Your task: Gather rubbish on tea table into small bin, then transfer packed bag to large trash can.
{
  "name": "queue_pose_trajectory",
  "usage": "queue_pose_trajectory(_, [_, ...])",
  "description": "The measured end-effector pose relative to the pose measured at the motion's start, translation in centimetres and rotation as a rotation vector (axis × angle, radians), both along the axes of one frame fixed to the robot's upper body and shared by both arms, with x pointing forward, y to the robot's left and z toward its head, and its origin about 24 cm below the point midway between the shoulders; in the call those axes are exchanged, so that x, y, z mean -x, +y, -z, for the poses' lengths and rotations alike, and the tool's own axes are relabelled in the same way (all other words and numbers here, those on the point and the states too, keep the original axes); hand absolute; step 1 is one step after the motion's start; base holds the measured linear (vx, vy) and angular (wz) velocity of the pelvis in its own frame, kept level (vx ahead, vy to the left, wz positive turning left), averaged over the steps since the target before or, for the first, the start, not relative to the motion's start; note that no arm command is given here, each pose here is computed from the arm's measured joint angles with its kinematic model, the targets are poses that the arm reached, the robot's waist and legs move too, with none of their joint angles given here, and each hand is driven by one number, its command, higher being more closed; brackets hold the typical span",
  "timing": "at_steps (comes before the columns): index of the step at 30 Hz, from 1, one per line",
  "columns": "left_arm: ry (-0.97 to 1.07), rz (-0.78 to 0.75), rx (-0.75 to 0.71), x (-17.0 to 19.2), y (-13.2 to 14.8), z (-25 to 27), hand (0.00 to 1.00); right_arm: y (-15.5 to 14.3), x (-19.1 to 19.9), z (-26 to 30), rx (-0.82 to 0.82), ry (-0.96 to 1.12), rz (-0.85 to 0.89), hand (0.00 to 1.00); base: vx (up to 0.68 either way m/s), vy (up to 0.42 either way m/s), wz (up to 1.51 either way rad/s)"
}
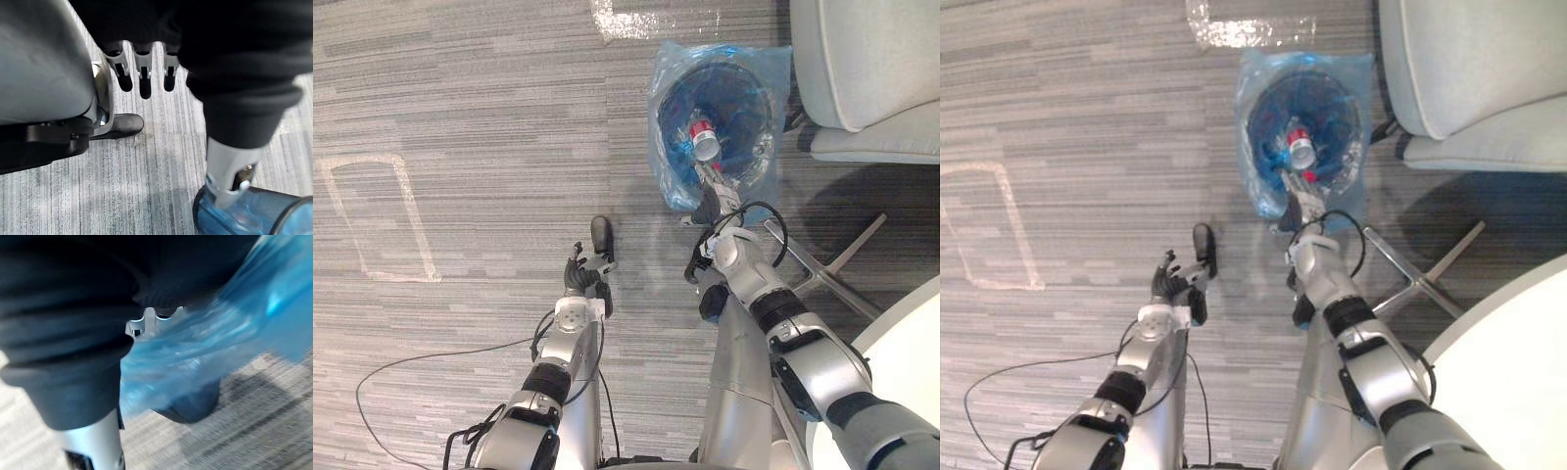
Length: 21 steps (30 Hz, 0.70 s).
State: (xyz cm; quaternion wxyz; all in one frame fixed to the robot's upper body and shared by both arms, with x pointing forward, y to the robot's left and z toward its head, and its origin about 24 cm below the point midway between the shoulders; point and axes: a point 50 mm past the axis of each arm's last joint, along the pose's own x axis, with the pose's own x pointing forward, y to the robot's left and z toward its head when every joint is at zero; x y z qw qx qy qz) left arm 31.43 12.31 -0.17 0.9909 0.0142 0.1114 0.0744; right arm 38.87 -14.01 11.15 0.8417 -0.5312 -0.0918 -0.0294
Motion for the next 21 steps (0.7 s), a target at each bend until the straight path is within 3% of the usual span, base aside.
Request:
queue_pose_trajectory(1, [0.0,-0.002,0.002,0.0,0.1,0.0,0.0,-0.1,0.0,0.1,0.004,0.005,0.006,0.0,0.0,0.0,0.0])
queue_pose_trajectory(2, [-0.001,-0.005,0.006,0.0,0.1,0.0,0.0,-0.2,-0.1,0.3,0.007,0.014,0.012,1.0,-0.04,0.006,0.06])
queue_pose_trajectory(13, [-0.015,-0.043,0.056,-0.5,0.5,-0.4,0.0,-0.2,-0.1,0.7,-0.005,0.046,0.018,1.0,-0.06,-0.005,0.05])
queue_pose_trajectory(21, [-0.001,-0.041,0.057,-0.5,1.0,-0.3,0.0,1.5,0.9,0.0,-0.155,-0.019,-0.041,1.0,-0.04,0.002,-0.1])
